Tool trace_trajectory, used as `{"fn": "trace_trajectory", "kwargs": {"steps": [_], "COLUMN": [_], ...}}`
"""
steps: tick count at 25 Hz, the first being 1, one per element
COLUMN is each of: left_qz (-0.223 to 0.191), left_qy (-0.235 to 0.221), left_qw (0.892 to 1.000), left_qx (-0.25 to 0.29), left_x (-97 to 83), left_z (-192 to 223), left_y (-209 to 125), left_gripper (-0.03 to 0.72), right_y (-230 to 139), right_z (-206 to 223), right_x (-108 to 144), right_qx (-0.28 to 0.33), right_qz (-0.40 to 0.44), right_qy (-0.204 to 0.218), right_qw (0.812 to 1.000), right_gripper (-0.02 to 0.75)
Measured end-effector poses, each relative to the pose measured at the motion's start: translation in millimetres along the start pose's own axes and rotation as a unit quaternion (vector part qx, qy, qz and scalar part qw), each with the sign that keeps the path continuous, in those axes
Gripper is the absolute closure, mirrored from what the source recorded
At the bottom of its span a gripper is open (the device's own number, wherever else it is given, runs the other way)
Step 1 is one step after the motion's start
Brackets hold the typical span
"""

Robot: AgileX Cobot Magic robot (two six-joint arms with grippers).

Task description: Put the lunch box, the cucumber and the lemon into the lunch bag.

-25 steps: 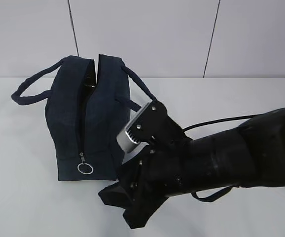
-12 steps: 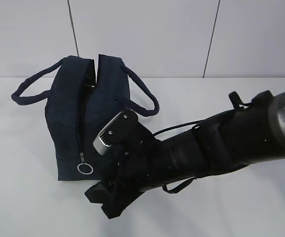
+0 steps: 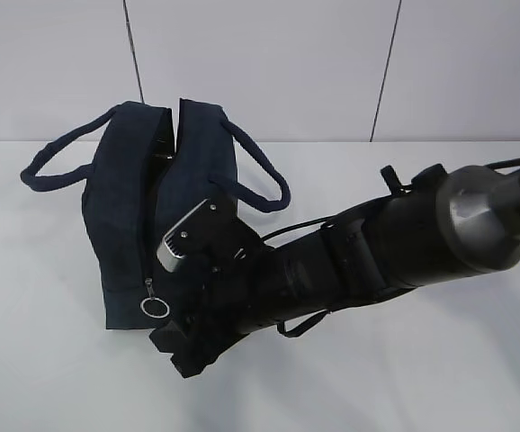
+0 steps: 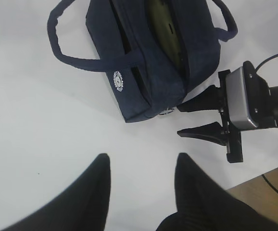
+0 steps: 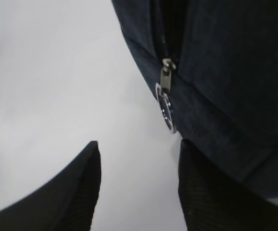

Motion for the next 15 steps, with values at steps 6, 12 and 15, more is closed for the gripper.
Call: {"fn": "trace_trajectory", "kwargs": {"steps": [6, 12, 15], "left_qz": [0.001, 0.001, 0.001], "left_qy": [0.002, 0.003, 0.003], "left_qw": [1.0, 1.0, 1.0], "left_qx": [0.0, -0.001, -0.001], "left_x": [0.4, 0.6, 0.6], "left_z": [0, 0, 0], "left_y": [0, 0, 0], "left_gripper": [0.37, 0.37, 0.371], "right_y": [2, -4, 1], "right_z": [9, 17, 19], "right_x": [-6, -7, -10], "right_qx": [-0.003, 0.006, -0.002], "right_qz": [-0.003, 0.002, -0.002], "right_qy": [-0.002, 0.001, 0.0], "right_qw": [1.0, 1.0, 1.0], "right_gripper": [0.363, 0.363, 0.363]}}
Point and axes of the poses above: a point on each arm's last joint axis where the gripper is mounted, z pointing out along that axis toward the gripper, x along the wrist's bending axis when the last joint is at zero, y = z × x, the point moved 3 cm from there along z, pointing out along that axis toward the gripper, and after that the axes turned 14 degrees about -z, right-handed, at the moved point
